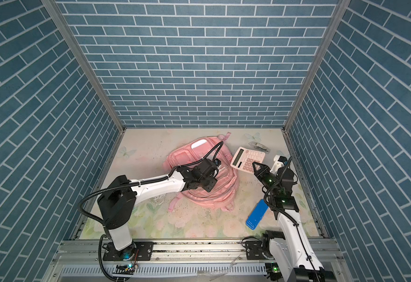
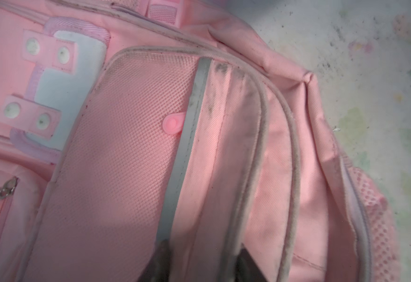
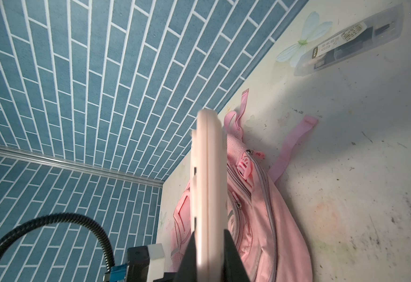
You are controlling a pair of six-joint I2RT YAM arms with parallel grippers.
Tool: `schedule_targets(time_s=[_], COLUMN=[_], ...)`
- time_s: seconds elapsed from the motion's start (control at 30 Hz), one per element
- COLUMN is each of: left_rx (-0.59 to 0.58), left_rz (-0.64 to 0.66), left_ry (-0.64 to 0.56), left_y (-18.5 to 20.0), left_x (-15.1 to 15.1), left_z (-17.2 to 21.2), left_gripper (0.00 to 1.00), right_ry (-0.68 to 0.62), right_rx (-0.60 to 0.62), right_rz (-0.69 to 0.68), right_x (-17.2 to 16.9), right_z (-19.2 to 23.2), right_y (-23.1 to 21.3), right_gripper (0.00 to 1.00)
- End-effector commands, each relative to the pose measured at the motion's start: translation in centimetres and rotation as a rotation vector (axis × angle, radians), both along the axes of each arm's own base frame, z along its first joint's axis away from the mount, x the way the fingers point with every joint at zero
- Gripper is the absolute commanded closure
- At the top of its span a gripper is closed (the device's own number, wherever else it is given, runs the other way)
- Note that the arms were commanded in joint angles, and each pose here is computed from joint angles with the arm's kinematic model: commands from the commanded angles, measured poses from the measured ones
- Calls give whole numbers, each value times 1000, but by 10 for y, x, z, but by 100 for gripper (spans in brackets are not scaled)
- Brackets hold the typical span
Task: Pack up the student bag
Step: 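Carry the calculator with the right gripper while left moves to the backpack opening, then hold the compartment edge open with the left gripper while right inserts the calculator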
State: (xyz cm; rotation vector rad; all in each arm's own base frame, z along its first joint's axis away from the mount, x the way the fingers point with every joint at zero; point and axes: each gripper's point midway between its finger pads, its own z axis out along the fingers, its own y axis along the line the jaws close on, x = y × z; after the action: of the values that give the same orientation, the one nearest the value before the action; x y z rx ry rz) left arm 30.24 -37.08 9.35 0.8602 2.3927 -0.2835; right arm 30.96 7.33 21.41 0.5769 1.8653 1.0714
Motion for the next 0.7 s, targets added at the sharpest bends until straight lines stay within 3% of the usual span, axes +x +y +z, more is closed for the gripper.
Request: schedule_targets(time_s=[0.0,0.07,0.33,0.67], left_rx=[-13,-94,-536,-724], left_rz=[102,127,166,156], left_ry=[-9,-12,37,70], left_y=[15,16,6,-15], left_x=[25,35,80,91], left_z=[9,29,135,190], left_gripper=[87,100,100,100], right_ry=[-22,-23,-21,6], right_rx=[-11,-33,-109,-52], right_rz=[12,3,-31,72], right_x=[-3,-5,-21,-3], right_z=[5,7,19,7], right_y=[1,-1,-9,33], right_gripper=[99,99,99,100])
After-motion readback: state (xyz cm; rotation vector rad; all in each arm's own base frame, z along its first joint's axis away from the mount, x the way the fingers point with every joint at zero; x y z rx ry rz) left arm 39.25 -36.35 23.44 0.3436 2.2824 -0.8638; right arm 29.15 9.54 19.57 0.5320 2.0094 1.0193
